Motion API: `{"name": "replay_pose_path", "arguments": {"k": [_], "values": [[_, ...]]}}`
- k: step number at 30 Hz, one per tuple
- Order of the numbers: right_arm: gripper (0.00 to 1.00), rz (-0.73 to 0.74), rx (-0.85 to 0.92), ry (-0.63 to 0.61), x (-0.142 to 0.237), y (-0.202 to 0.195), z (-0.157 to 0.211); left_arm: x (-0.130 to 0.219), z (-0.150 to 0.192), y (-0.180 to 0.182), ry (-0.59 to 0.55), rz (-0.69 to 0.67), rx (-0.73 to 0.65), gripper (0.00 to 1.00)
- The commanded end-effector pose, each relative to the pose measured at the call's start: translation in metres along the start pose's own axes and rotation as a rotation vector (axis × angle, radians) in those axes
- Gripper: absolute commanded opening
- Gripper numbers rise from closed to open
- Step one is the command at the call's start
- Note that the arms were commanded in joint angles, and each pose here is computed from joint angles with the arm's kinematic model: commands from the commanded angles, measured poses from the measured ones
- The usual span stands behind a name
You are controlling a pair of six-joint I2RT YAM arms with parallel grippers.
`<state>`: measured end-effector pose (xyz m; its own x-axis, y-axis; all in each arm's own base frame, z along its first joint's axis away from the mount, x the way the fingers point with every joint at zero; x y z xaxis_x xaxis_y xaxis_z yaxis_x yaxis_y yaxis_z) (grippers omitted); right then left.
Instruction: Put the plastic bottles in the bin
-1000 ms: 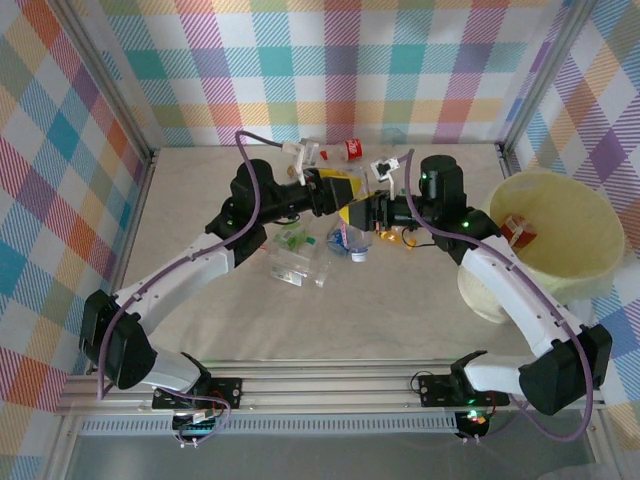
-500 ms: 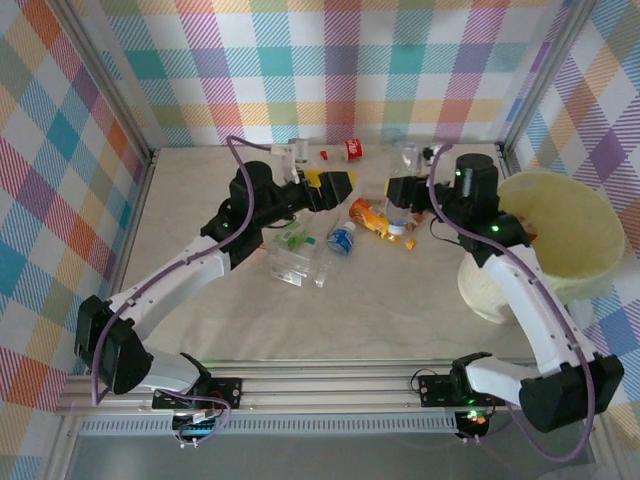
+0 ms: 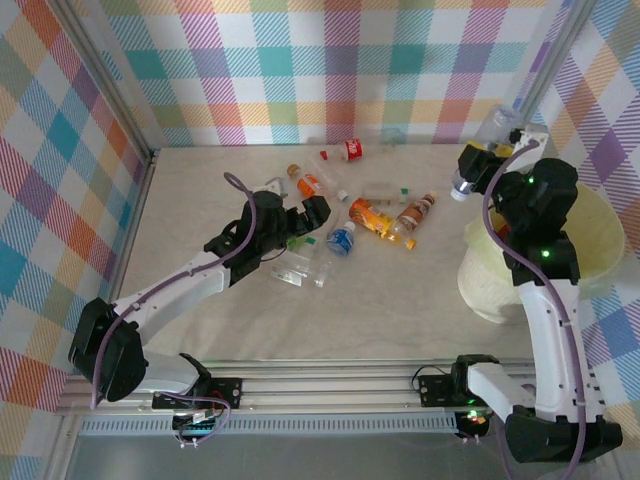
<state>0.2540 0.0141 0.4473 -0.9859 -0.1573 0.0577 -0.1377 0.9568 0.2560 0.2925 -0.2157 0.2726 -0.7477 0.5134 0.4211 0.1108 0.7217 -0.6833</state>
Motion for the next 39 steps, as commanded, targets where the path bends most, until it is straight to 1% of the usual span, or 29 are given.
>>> {"name": "replay_pose_path", "arguments": {"k": [1,3,6,8,12,16,18,20,24,27,29,33,39], "values": [[0.5,0.102,0.026,-0.061,0.014,-0.013,-0.017,0.003,0.003,0.012,-0.02,-0.096,0.059,1.0],[0.5,0.156,0.018,-0.067,0.02,-0.022,-0.019,0.003,0.007,0.021,-0.023,-0.138,0.087,1.0],[0.5,0.316,0.051,-0.06,0.027,-0.038,-0.021,0.003,0.012,0.032,-0.037,-0.187,0.125,1.0],[0.5,0.395,0.07,-0.041,0.032,-0.046,-0.02,0.004,0.014,0.037,-0.045,-0.21,0.144,1.0],[0.5,0.485,0.09,0.058,0.036,-0.057,-0.005,0.009,0.014,0.045,-0.054,-0.285,0.152,1.0],[0.48,0.564,0.09,0.181,0.036,-0.074,0.018,0.018,0.015,0.054,-0.07,-0.35,0.183,1.0],[0.49,0.612,0.085,0.244,0.037,-0.084,0.027,0.022,0.015,0.054,-0.073,-0.361,0.185,1.0],[0.5,0.651,0.07,0.299,0.039,-0.092,0.036,0.026,0.018,0.06,-0.06,-0.401,0.182,1.0],[0.52,0.699,0.026,0.39,0.039,-0.104,0.055,0.032,0.02,0.066,-0.053,-0.449,0.191,1.0],[0.56,0.766,0.009,0.463,0.036,-0.117,0.069,0.031,0.024,0.068,-0.03,-0.451,0.204,1.0],[0.57,0.783,-0.011,0.492,0.033,-0.123,0.076,0.029,0.027,0.069,-0.011,-0.447,0.215,1.0],[0.59,0.781,-0.051,0.511,0.027,-0.131,0.088,0.029,0.032,0.077,0.008,-0.5,0.224,1.0],[0.65,0.76,-0.075,0.511,0.017,-0.137,0.102,0.023,0.037,0.083,0.04,-0.56,0.218,1.0]]}}
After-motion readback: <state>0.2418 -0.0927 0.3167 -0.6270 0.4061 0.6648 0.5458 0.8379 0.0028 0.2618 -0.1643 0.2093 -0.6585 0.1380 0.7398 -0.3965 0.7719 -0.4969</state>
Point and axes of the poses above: each hand's point on the last joint's axis, 136 mm out from that joint toward the fingers, its own x axis back along the fingers, its own y axis along the line the jaws close on, z = x × y, the point moved 8 cm from there along x, back along the fingers, and after that the axes turned 1 degree about -x, right-handed, at the moved point
